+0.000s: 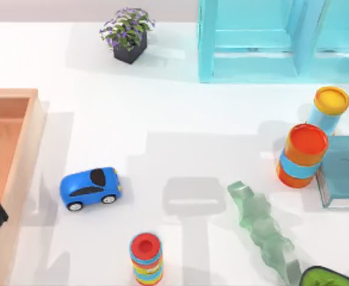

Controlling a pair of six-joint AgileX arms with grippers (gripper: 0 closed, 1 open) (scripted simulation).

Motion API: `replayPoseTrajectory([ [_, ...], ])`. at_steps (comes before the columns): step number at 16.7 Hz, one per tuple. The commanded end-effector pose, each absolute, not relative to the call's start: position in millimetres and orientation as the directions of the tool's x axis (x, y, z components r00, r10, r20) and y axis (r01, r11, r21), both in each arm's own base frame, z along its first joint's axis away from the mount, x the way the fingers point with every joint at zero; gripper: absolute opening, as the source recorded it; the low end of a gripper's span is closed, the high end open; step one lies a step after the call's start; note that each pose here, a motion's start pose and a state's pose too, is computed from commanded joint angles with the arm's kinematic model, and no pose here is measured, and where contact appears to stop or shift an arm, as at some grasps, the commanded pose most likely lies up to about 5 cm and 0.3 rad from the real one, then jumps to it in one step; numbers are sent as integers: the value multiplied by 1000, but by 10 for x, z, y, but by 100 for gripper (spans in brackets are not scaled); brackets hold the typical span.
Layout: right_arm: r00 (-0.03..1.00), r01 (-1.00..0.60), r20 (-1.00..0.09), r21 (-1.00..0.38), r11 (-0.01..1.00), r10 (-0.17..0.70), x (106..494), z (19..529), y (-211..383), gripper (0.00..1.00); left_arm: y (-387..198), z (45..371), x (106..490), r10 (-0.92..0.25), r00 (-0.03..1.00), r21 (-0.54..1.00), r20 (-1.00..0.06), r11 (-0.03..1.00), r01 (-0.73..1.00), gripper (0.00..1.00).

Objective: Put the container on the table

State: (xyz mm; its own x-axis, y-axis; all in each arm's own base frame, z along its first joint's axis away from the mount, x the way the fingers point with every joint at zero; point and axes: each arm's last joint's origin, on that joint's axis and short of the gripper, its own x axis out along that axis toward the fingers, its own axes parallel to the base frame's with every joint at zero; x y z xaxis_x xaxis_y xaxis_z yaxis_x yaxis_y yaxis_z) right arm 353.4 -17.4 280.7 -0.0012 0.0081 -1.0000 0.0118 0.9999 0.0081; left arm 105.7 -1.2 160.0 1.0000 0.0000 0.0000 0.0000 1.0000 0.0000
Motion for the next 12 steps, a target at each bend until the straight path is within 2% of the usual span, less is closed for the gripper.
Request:
replayPoseTrajectory([
  [4,-2,12,-1000,8,1000,8,3544,2700,-164,100,-12,1600,1057,0,1000,0,0,1000,0,100],
  [12,1,12,-1000,8,1000,8,3539,1844,-166,100,-12,1600,1057,0,1000,0,0,1000,0,100],
])
